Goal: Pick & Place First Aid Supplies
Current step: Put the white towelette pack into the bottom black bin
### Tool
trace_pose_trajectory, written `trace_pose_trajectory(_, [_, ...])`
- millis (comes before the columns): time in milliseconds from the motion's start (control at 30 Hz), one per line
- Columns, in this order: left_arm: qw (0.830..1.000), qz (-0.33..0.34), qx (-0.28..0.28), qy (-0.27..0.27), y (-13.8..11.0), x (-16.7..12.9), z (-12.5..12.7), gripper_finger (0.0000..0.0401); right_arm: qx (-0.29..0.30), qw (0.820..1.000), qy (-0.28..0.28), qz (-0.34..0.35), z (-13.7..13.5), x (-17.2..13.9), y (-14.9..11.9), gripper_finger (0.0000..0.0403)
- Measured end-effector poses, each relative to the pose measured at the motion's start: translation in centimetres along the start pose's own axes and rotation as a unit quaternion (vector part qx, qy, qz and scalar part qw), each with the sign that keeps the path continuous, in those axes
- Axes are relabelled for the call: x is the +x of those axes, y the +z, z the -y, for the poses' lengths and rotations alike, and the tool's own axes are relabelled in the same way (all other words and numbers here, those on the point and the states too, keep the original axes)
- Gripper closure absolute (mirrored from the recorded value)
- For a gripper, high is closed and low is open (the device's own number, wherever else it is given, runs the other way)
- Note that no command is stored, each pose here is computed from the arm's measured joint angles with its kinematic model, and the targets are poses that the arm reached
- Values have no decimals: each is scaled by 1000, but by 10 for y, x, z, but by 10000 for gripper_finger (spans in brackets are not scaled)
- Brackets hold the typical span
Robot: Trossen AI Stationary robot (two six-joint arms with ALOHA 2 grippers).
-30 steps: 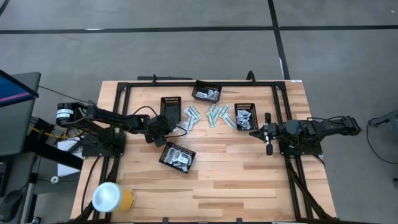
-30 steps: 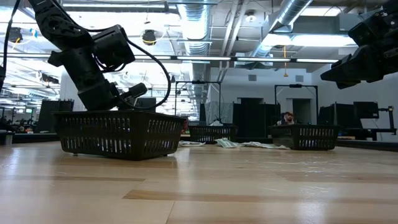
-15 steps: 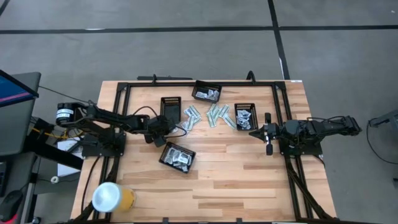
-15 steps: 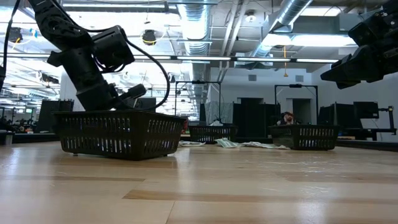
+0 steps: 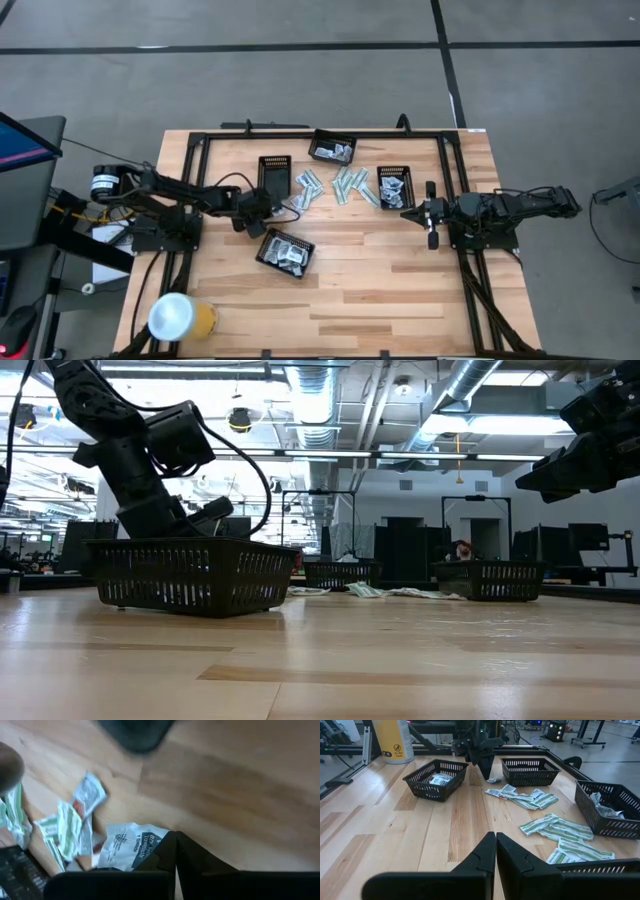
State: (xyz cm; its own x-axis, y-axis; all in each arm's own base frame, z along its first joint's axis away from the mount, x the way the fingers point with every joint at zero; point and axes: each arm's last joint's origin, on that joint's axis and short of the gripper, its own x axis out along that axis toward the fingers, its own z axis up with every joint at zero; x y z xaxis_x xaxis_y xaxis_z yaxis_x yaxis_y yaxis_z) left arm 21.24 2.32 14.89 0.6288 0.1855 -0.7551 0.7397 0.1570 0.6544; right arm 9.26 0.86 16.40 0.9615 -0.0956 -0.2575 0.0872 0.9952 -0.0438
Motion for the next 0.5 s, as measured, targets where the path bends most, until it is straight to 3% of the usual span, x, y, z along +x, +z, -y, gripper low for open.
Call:
trace_pose_trajectory(300, [1000,-8,-10,6,21,-4,3,397,0,1000,0,0,0,0,0,395])
trace_pose_trajectory(500, [999,-29,-9,17,20,-7,2,398,0,1000,0,0,0,0,0,395])
